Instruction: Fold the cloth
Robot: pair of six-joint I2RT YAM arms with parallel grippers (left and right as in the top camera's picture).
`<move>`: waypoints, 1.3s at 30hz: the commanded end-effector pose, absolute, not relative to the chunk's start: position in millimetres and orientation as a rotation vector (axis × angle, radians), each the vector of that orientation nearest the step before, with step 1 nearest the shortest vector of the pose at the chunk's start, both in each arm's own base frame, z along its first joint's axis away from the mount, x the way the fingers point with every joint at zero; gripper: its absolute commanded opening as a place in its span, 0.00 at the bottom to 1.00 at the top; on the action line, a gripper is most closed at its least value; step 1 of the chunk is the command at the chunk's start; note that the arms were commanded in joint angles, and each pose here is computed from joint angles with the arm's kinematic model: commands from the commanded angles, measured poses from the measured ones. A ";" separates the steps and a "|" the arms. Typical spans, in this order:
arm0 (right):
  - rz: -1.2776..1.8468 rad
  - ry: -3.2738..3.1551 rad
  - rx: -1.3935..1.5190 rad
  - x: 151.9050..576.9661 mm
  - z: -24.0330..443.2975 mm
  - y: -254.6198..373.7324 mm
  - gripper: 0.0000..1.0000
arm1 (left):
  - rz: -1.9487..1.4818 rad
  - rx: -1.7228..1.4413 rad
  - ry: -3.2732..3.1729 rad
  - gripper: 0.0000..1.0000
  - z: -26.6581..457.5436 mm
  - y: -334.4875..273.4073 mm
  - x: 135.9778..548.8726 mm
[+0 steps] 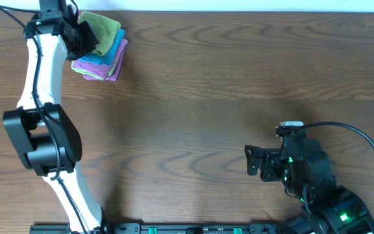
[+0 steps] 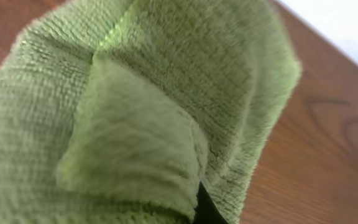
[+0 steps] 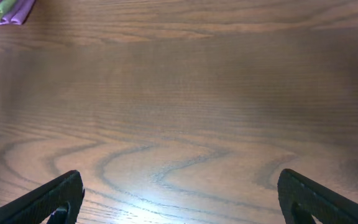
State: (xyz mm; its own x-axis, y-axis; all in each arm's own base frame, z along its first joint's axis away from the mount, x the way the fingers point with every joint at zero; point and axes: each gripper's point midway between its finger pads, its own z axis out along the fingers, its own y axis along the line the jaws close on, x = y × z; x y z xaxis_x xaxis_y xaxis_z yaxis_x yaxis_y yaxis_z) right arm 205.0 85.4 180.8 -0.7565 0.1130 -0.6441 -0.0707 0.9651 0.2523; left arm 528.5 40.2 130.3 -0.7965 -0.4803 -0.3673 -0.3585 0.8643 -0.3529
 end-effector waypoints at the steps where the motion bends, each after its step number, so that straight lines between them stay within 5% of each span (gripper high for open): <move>1: 0.333 2.400 0.065 206.1 180.7 81.5 0.99 | -0.319 -0.620 2.596 0.06 126.6 49.1 529.2; 6: 0.333 2.401 0.065 206.1 180.6 81.5 0.99 | -0.301 -0.632 2.619 0.11 122.9 50.4 524.2; 22: 0.333 2.400 0.065 206.1 180.7 81.4 0.99 | -0.287 -0.655 2.635 0.85 130.1 60.2 512.4; 33: 0.333 2.400 0.065 206.1 180.6 81.4 0.99 | -0.279 -0.610 2.551 0.94 175.9 64.2 507.8; 39: 0.333 2.400 0.065 206.1 180.6 81.4 0.99 | -0.278 -0.599 2.518 0.91 191.9 64.1 506.1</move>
